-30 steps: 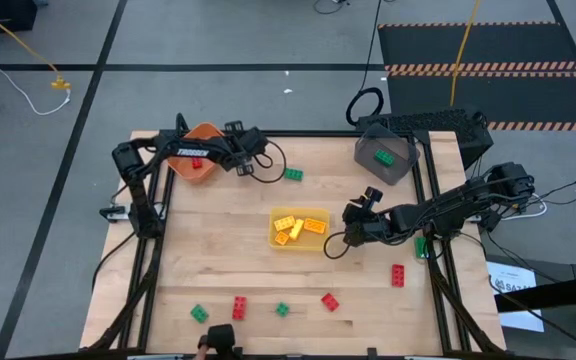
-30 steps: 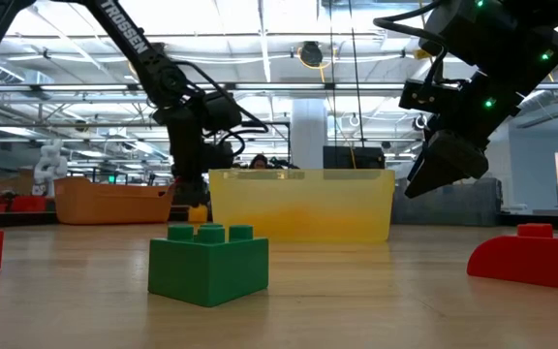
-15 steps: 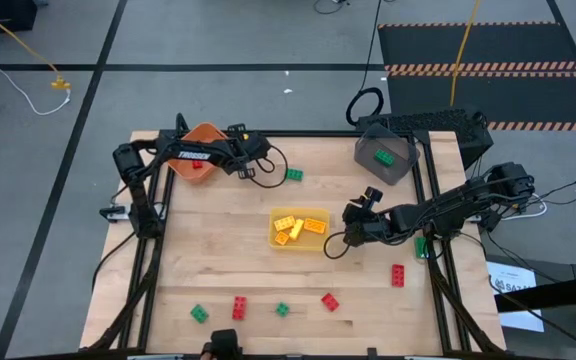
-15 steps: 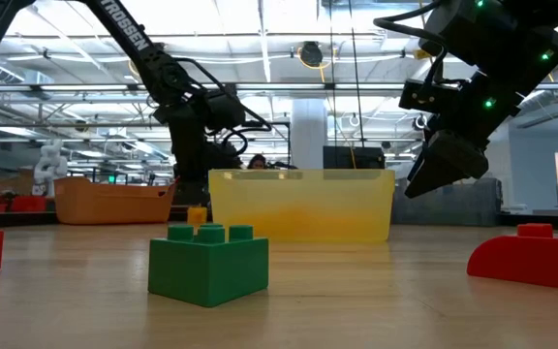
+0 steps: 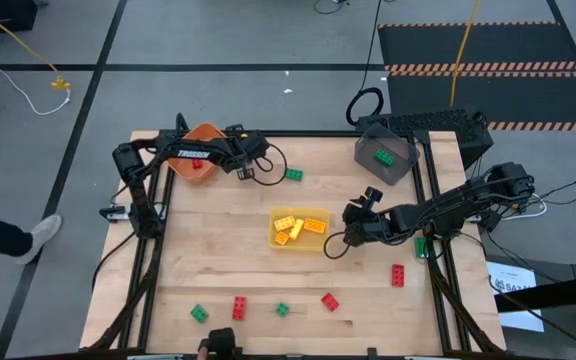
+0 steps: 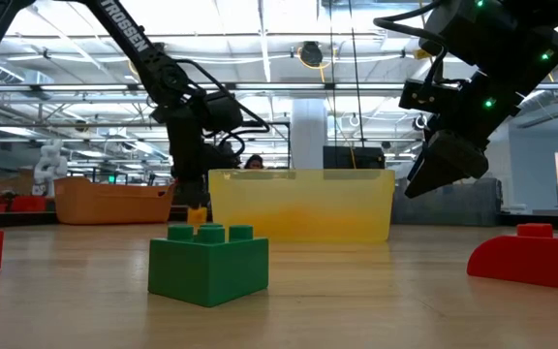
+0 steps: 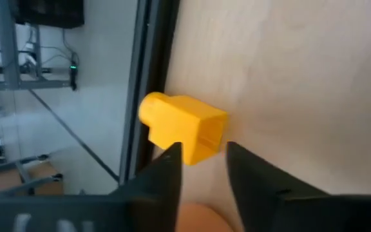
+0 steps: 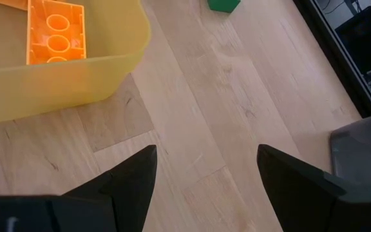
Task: Sort & place blocks by color
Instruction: Put the yellow 1-stud game piece into the yellow bin
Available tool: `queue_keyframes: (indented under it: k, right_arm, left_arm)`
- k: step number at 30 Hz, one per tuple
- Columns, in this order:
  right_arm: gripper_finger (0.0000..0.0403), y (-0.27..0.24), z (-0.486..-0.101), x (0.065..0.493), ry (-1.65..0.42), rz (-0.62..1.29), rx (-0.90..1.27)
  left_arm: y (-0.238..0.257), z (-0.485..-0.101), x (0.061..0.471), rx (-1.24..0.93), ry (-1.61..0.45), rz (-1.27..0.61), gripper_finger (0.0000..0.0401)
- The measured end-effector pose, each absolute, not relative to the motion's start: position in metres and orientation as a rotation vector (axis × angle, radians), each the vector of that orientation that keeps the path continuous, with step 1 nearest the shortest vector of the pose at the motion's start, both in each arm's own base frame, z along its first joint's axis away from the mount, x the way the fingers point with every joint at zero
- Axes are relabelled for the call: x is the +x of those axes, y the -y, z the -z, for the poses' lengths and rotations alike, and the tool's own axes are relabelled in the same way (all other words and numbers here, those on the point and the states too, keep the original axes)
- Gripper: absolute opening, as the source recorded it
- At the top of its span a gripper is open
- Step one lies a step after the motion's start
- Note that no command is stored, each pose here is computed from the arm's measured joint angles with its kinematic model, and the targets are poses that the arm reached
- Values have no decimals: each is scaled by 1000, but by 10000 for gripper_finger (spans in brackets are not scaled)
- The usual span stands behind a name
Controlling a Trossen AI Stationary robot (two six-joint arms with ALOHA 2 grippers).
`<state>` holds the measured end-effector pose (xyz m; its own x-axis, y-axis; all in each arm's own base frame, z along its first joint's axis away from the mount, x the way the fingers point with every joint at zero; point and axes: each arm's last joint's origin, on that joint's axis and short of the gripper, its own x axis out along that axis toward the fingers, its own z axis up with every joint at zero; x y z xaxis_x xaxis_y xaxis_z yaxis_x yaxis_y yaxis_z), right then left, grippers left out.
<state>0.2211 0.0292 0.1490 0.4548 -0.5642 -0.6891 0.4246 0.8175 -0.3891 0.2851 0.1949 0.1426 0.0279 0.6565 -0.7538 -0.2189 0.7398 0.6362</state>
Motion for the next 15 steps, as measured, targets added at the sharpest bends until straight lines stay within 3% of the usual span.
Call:
queue_keyframes:
  k: [4,8,15]
  right_arm:
    - [258,-29,-149,221,-912,614,-169]
    - [258,-29,-149,221,-909,613,-167]
    - [258,-29,-149,222,-908,614,-166]
  left_arm:
    - [-198,-143,283,365,-1384,-722,191]
    - [-205,-149,284,361,-1367,-742,232]
    - [-218,-158,284,349,-1338,-762,234]
